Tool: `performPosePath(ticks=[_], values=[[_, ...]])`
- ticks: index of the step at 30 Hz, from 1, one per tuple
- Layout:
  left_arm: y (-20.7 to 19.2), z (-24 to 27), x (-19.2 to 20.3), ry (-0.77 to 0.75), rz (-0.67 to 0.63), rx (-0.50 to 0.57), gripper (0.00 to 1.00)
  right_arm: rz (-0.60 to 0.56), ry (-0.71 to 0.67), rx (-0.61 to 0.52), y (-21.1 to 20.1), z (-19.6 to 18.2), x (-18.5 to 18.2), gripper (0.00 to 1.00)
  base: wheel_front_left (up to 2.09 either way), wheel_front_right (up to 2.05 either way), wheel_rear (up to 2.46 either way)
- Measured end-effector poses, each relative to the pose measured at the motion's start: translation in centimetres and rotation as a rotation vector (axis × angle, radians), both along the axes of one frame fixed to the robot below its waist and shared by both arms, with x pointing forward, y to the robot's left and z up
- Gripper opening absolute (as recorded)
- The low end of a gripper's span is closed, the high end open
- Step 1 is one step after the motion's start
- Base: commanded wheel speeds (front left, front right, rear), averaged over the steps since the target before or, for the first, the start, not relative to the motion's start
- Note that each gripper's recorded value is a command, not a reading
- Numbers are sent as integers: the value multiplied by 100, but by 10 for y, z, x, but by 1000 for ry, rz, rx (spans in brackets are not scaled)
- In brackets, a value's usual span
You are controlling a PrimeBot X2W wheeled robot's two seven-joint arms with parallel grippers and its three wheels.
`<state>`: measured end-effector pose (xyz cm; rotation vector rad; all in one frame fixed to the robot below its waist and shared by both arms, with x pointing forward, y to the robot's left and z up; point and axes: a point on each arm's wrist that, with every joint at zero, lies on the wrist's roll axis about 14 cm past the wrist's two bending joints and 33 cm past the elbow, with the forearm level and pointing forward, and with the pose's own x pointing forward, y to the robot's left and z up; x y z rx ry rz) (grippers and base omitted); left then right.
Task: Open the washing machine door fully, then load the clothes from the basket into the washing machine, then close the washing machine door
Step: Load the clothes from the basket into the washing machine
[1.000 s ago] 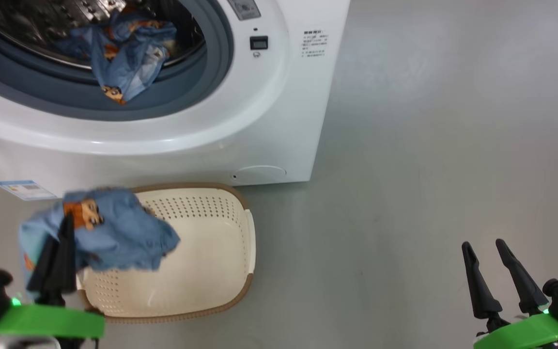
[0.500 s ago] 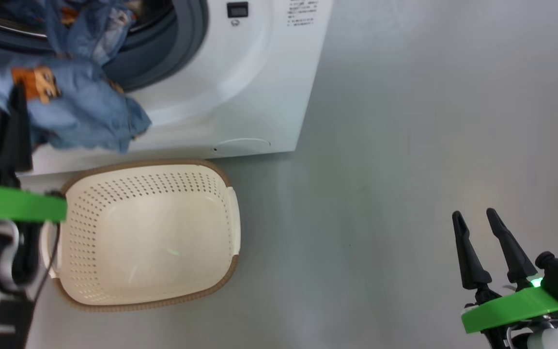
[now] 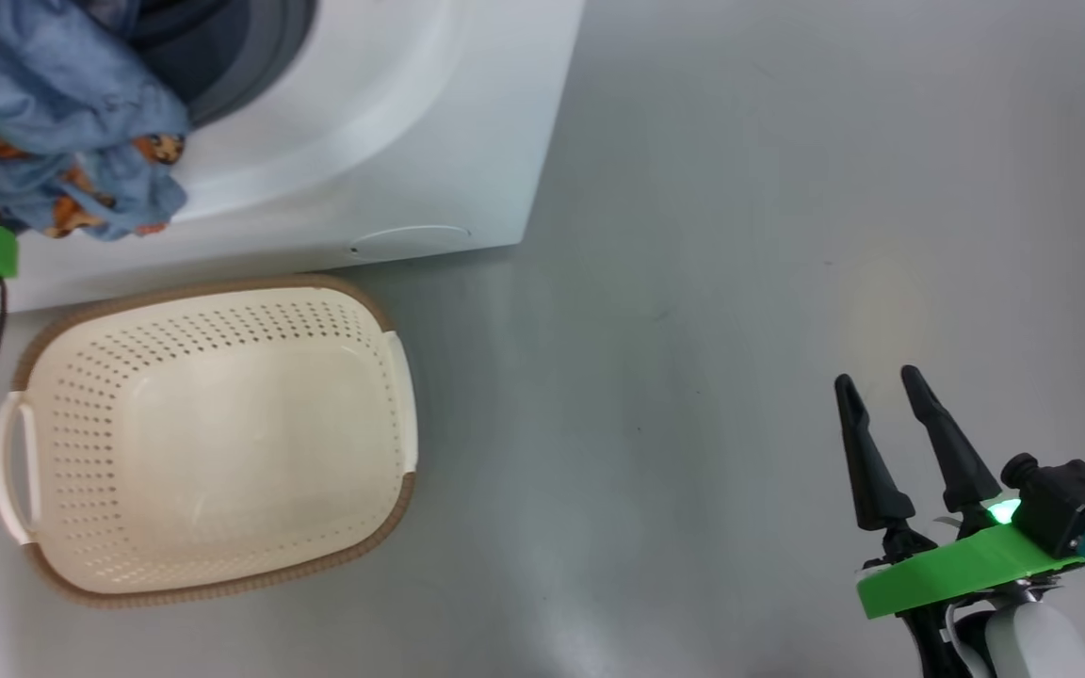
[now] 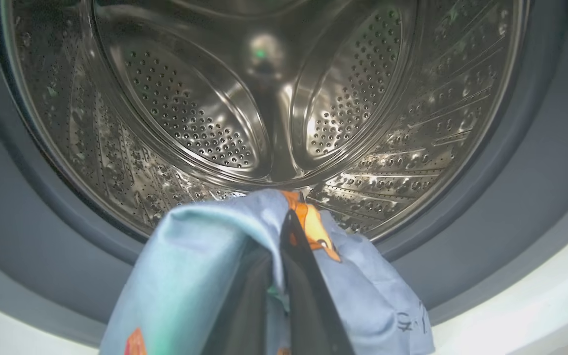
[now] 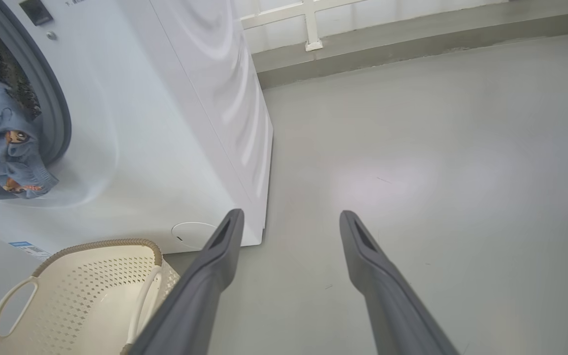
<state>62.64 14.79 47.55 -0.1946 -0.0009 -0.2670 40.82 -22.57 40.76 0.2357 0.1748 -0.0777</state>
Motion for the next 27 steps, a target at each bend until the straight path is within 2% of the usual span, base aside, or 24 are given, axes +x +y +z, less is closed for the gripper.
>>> performPosePath(ticks=[6,14,22,27], values=[[-8,-26,25,80,-5,9,0,-15,26,-10,-5,-7,-4,100,0,0,0],[-20,-43,50,124,-34,75,0,-19,36,-24,-8,-9,-4,100,0,0,0],[-32,-12,83,29,-48,58,0,-35,62,-25,-10,-16,-8,100,0,0,0],[-27,14,100,-60,-26,32,0,-40,60,-31,-13,-17,-3,100,0,0,0]])
